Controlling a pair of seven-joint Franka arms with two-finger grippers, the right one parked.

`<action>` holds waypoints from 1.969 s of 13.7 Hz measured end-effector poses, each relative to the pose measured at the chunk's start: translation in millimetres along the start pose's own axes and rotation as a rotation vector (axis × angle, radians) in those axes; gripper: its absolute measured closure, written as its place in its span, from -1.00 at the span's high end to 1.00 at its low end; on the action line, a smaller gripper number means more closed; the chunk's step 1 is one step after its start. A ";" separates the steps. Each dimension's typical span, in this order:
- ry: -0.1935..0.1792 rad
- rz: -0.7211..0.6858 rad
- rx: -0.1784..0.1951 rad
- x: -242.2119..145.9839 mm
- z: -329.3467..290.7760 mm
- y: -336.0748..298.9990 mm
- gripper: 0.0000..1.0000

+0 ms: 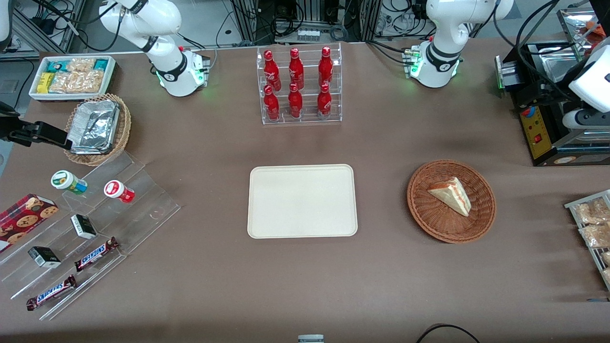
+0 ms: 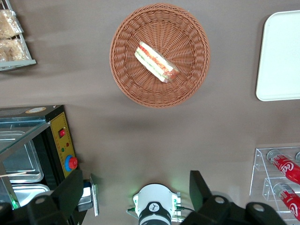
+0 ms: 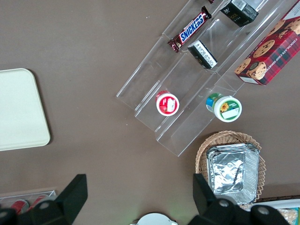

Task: Place sandwich from basket to tray
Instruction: 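Move the left gripper over the wicker basket above the wrapped sandwich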

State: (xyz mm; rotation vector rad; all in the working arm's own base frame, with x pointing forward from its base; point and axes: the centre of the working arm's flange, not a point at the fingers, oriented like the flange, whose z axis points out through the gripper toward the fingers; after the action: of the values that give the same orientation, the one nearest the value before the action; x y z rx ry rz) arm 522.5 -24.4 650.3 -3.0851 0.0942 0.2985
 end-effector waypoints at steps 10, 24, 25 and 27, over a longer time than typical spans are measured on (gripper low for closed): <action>-0.127 -0.113 0.076 39.4 92.0 -0.7 1.00; 0.247 -0.750 -0.110 33.5 295.4 32.5 1.00; 0.261 -0.764 -0.122 30.8 308.9 33.1 1.00; 0.265 -0.789 -0.130 27.2 330.4 34.0 1.00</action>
State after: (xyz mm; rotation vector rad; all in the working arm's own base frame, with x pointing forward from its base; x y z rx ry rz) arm 484.1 -44.6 319.9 -2.9528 -1.1281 -0.1453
